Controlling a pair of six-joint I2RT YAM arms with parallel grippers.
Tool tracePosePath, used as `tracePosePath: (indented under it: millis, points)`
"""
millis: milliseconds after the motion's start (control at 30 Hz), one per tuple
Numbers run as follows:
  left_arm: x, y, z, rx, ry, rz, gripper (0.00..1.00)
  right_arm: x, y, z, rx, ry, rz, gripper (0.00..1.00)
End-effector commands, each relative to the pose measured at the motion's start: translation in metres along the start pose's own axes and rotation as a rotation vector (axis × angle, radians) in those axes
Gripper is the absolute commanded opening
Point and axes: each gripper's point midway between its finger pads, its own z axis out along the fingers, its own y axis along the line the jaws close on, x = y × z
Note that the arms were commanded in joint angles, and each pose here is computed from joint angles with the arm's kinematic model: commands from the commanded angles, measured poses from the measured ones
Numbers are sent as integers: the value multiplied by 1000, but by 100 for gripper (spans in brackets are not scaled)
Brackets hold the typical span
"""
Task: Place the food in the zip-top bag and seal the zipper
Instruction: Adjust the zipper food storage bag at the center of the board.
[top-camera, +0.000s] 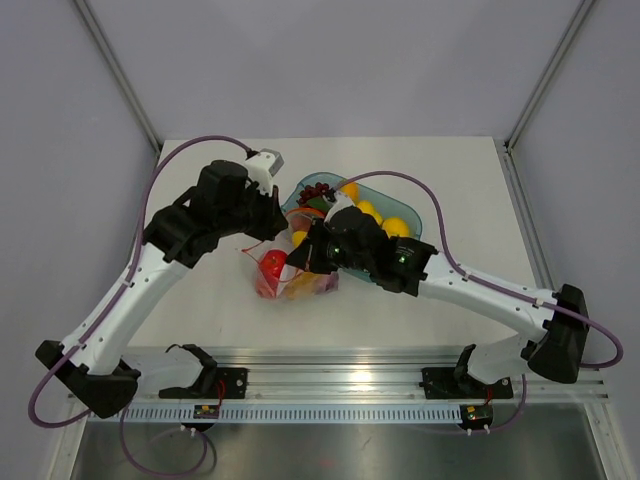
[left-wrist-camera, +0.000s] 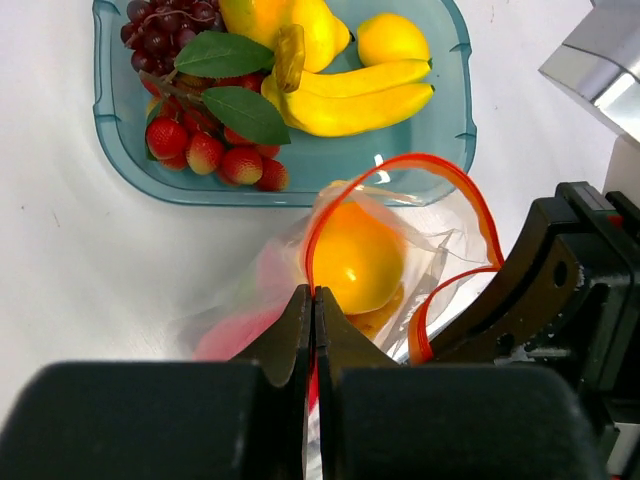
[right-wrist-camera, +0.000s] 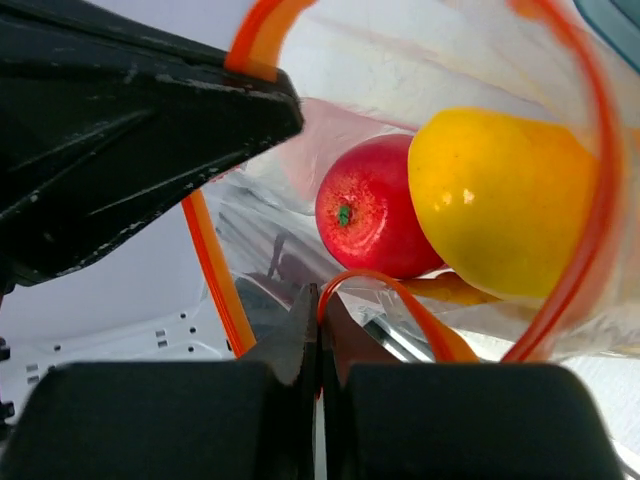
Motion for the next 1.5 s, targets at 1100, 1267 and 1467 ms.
tracePosePath:
  millis: [1100, 1267, 1467]
  points:
    - [3, 46, -19, 10, -426, 128, 90, -57, -79, -21, 225, -337, 198, 0]
    - [11, 50, -44, -10, -594, 163, 90, -52, -81, -21, 224, -319, 180, 0]
    - [35, 45, -12, 114, -428, 107, 95, -47, -79, -18, 199, -299, 172, 0]
